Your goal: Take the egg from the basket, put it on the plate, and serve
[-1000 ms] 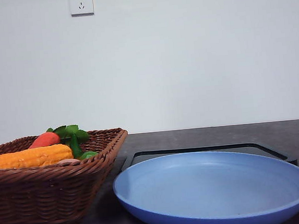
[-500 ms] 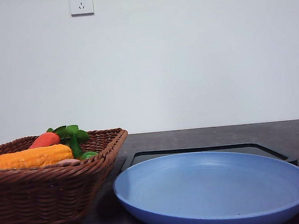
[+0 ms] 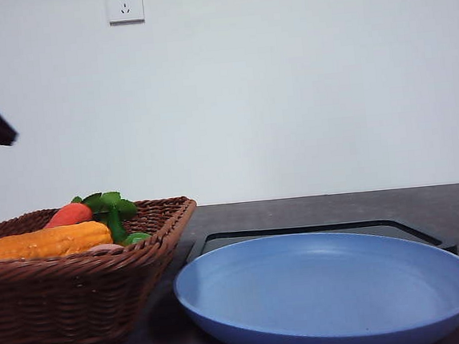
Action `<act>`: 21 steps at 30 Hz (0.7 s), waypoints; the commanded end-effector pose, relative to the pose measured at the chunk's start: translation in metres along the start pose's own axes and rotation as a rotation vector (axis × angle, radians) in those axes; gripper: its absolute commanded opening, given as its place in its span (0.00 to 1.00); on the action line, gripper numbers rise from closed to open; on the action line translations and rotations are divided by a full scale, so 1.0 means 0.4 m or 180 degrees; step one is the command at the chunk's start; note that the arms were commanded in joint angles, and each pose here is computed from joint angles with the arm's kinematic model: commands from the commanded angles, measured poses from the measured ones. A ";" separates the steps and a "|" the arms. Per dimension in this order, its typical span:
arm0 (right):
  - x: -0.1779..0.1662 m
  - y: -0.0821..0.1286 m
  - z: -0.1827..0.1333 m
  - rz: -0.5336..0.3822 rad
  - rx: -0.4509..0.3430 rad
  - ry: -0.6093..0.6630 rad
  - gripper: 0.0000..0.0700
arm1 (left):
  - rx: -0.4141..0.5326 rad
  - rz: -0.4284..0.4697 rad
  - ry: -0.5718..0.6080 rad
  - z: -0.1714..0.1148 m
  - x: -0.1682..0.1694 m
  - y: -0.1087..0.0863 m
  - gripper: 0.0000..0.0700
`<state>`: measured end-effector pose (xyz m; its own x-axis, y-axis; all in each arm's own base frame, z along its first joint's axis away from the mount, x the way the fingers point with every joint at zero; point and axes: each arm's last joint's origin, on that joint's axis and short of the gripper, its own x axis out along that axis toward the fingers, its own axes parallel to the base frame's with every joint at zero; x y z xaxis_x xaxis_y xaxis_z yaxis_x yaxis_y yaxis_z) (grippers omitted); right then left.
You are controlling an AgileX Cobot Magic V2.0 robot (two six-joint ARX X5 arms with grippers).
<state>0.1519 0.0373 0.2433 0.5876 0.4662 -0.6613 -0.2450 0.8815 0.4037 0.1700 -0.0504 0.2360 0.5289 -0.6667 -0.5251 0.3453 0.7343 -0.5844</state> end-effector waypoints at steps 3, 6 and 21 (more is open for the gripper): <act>0.041 -0.008 0.002 0.0210 -0.0076 0.0385 0.01 | 0.0200 -0.0134 0.0276 0.012 0.034 -0.010 0.00; 0.077 -0.016 -0.002 0.0379 0.0005 0.0671 0.13 | 0.0215 -0.0178 0.0405 0.008 0.058 -0.014 0.06; 0.260 -0.036 -0.019 0.0416 0.0145 0.1303 0.37 | 0.0281 -0.0289 0.0560 -0.002 0.093 -0.032 0.45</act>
<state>0.2070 0.0710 0.1643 0.1995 0.5693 -0.7976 -0.2640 0.8151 0.5157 0.1817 -0.0826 0.2201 0.3506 -0.7305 -0.5860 0.4424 0.6807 -0.5839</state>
